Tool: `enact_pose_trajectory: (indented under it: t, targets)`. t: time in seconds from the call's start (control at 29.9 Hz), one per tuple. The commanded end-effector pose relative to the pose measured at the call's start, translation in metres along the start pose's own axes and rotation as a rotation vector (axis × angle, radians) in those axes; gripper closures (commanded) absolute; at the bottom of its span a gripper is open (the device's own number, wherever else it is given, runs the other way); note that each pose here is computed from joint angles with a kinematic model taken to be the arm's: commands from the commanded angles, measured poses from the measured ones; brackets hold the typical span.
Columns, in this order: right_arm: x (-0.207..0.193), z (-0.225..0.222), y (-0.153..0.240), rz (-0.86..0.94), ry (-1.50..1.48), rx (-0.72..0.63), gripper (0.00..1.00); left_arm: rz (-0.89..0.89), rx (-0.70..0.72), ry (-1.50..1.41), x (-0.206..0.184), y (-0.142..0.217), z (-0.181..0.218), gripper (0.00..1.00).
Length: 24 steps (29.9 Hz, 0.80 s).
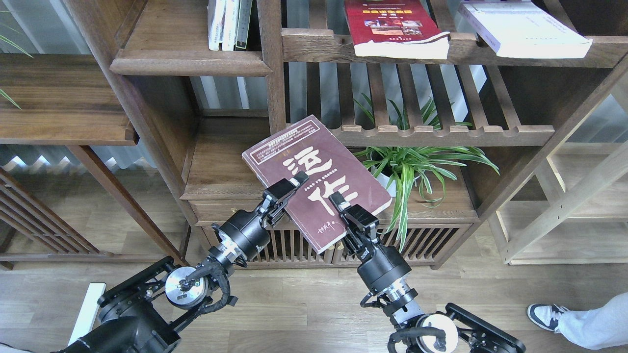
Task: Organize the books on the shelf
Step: 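Hold the book with both grippers and adjust its orientation upright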
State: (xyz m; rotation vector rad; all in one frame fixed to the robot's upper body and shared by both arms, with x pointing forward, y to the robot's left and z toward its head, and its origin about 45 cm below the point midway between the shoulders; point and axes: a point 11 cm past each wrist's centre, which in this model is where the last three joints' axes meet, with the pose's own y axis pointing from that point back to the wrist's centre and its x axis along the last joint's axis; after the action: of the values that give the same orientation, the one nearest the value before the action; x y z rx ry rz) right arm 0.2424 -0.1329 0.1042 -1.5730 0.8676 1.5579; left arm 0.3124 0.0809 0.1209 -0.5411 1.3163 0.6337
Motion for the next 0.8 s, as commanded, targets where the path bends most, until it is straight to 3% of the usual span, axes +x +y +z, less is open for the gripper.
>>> enact_pose_trajectory:
  t: [0.0,0.33,0.43,0.53,0.77]
  targets:
    - [-0.0002,0.0001,-0.0002,-0.001,0.0,-0.001,0.95,0.005,-0.001,0.001,0.0019,0.0015,-0.0005,0.95]
    - [0.0002,0.0002,0.0002,0.0,0.0,0.0,0.92,0.004,0.006,0.0,0.0016,0.0008,-0.0023,0.97]
    - [0.0,-0.0003,0.0001,0.0,0.0,0.001,0.79,0.007,0.005,-0.002,0.0023,0.0014,-0.0016,0.97]
    - [-0.0005,-0.0024,-0.0001,-0.002,0.0,0.008,0.49,0.007,0.005,-0.002,0.0023,0.0014,-0.0016,0.97]
    - [-0.003,0.0023,-0.0044,-0.014,-0.019,0.015,0.34,0.006,0.004,-0.003,0.0018,0.001,-0.0012,0.97]
